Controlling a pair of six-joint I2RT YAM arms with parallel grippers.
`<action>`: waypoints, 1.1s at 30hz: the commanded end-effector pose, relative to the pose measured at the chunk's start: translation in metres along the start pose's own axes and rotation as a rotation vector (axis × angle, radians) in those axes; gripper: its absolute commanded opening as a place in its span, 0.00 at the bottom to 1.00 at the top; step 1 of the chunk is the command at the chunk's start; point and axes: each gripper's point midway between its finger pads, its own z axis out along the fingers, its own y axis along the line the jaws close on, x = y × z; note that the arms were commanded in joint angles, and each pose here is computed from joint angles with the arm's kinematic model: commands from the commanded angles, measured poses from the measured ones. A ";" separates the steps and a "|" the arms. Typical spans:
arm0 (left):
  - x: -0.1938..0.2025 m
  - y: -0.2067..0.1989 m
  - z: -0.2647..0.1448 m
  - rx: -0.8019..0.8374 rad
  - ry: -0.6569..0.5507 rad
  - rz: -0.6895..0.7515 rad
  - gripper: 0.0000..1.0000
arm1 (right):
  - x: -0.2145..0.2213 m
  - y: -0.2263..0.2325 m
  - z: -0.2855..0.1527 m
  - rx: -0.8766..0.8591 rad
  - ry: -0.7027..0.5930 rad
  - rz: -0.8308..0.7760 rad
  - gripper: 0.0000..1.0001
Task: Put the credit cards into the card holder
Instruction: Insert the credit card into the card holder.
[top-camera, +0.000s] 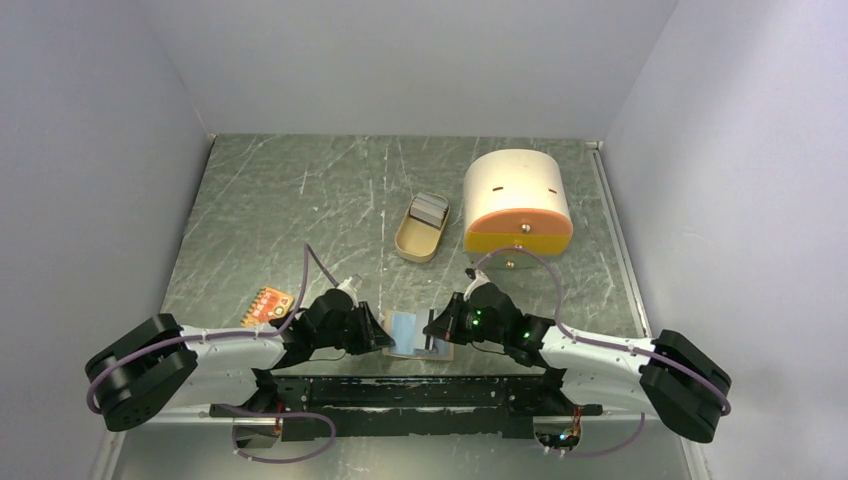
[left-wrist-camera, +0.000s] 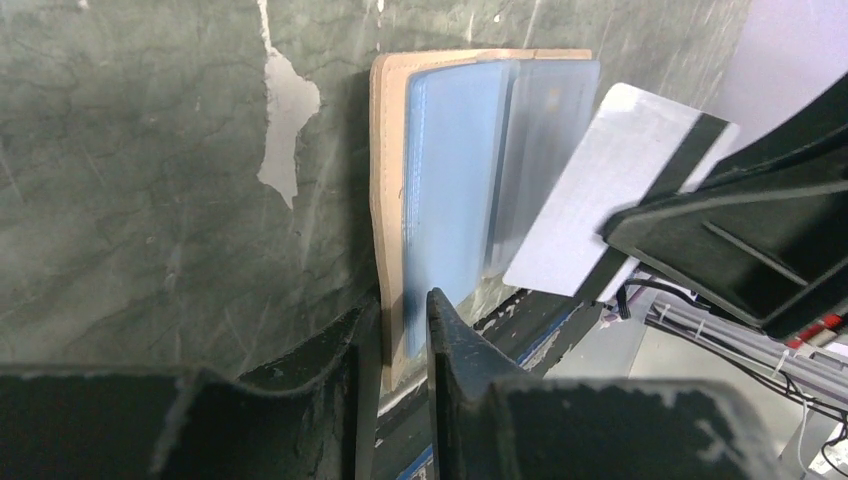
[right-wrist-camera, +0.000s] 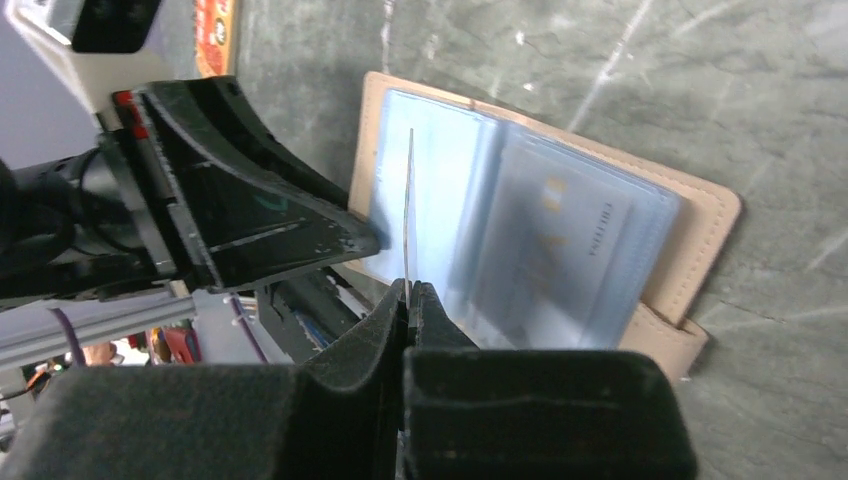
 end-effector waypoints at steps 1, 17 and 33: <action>0.002 -0.007 -0.003 0.047 0.006 0.008 0.27 | 0.001 -0.002 0.005 -0.016 -0.019 0.030 0.00; 0.003 -0.006 -0.002 0.047 0.009 0.015 0.21 | 0.006 -0.031 0.006 0.027 -0.059 0.076 0.00; 0.004 -0.002 0.000 0.035 0.018 0.012 0.19 | 0.014 -0.035 0.013 -0.002 -0.040 0.125 0.00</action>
